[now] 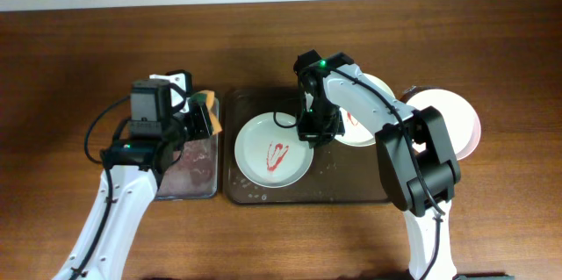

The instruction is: Clean dirty plates on tray and stack at the side

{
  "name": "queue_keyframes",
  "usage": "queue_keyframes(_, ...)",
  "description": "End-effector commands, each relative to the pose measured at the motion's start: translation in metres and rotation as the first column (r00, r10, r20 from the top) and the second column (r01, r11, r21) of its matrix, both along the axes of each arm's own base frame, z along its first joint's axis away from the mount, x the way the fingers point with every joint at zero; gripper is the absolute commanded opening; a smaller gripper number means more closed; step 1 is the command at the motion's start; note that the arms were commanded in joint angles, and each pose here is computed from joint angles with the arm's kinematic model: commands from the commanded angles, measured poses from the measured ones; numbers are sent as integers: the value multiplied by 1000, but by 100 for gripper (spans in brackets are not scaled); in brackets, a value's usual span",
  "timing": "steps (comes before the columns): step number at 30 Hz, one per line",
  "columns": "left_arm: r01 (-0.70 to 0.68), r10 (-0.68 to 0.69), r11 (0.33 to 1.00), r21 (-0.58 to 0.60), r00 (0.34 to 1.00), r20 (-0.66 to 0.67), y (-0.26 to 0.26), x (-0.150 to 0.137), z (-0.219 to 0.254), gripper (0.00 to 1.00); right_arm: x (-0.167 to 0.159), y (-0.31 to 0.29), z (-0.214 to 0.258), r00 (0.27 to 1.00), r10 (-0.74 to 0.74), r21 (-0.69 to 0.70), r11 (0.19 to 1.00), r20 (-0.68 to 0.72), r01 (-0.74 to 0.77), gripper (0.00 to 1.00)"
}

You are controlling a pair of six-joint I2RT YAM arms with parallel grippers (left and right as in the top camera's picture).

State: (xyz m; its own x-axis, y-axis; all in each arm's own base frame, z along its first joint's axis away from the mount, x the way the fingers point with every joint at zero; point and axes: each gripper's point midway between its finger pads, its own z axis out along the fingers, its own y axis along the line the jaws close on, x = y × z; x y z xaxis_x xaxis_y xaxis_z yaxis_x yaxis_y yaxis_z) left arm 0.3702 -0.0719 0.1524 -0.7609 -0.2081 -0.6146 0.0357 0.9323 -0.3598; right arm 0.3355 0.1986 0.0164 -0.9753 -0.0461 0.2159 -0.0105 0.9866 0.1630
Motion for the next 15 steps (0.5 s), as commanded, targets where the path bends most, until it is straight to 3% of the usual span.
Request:
queue_keyframes(1, 37, -35, 983, -179, 999, 14, -11, -2, 20, 0, 0, -4, 1, 1000, -16, -7, 1000, 2, 16, 4)
queue_keyframes(10, 36, -33, 977, -208, 999, 16, -5, -2, 22, 0, 0, -3, 1, 1000, -16, -7, 1000, 2, 16, 4)
queue_keyframes(15, 88, -81, 984, -153, 995, 49, -5, -2, 22, 0, 0, -3, 1, 1000, -16, -7, 1000, 2, 16, 4)
